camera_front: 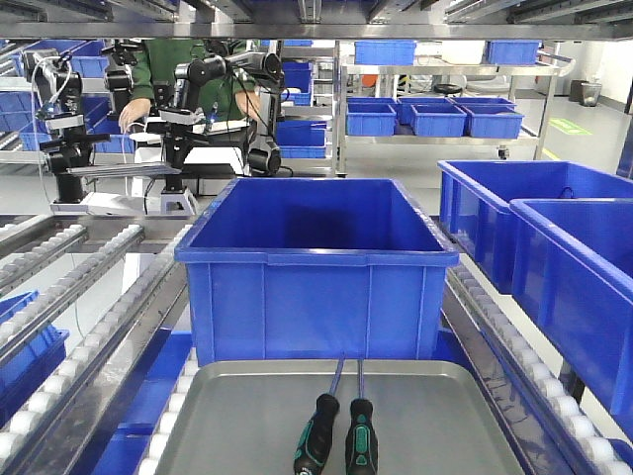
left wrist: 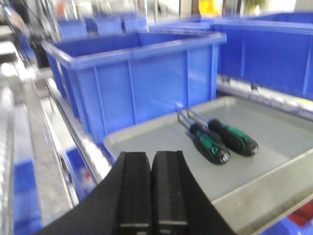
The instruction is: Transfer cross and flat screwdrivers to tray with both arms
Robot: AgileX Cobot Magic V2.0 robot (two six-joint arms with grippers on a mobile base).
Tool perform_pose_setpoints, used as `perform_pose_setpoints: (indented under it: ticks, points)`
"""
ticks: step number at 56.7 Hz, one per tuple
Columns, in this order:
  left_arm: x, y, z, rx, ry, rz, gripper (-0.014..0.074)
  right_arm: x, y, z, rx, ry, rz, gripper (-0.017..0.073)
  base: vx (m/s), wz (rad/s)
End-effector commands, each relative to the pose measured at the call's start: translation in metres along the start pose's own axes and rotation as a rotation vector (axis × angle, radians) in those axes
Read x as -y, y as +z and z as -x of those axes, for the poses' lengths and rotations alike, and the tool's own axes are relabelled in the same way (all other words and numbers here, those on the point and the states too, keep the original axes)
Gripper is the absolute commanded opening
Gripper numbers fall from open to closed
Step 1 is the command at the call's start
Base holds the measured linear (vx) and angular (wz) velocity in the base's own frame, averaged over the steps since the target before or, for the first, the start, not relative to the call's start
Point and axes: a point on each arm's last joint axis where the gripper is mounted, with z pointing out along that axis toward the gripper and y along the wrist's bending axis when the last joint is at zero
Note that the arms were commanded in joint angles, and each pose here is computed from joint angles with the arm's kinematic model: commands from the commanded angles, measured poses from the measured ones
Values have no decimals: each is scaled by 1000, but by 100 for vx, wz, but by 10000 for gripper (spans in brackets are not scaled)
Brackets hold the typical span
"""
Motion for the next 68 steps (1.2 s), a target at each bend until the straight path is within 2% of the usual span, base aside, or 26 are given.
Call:
perform_pose_setpoints:
  ticks: [1,5,41,44,46,48,51,61,68]
  points:
    - [-3,-5,14,159,-6,34,-1,7,-2,5,131,18,-89,-8,0,0]
    - [-3,-5,14,158,-8,34,-1,8,0,1,131,31,-99,-8,0,0]
    - [-3,-5,12,151,-7,34,-1,8,1,-1,115,26,-91,-8,0,0]
    - [-3,-4,6,143,46,45,-1,8,1,-1,115,26,-91,-8,0,0]
    - [-4,-5,-1,134,108,56,-1,8,1,-1,115,26,-91,-8,0,0]
    - [-5,-6,-9,121,132,72,-1,8,1,-1,115,26,-91,-8,0,0]
    - [-8,-10,-23,111,129,107,-1,8,1,-1,115,26,-91,-8,0,0]
    - [-18,-27,-73,147,117,298,-1,8,1,-1,115,26,-91,-8,0,0]
    - [-18,-35,-114,177,60,371,-1,8,1,-1,115,26,-91,-8,0,0]
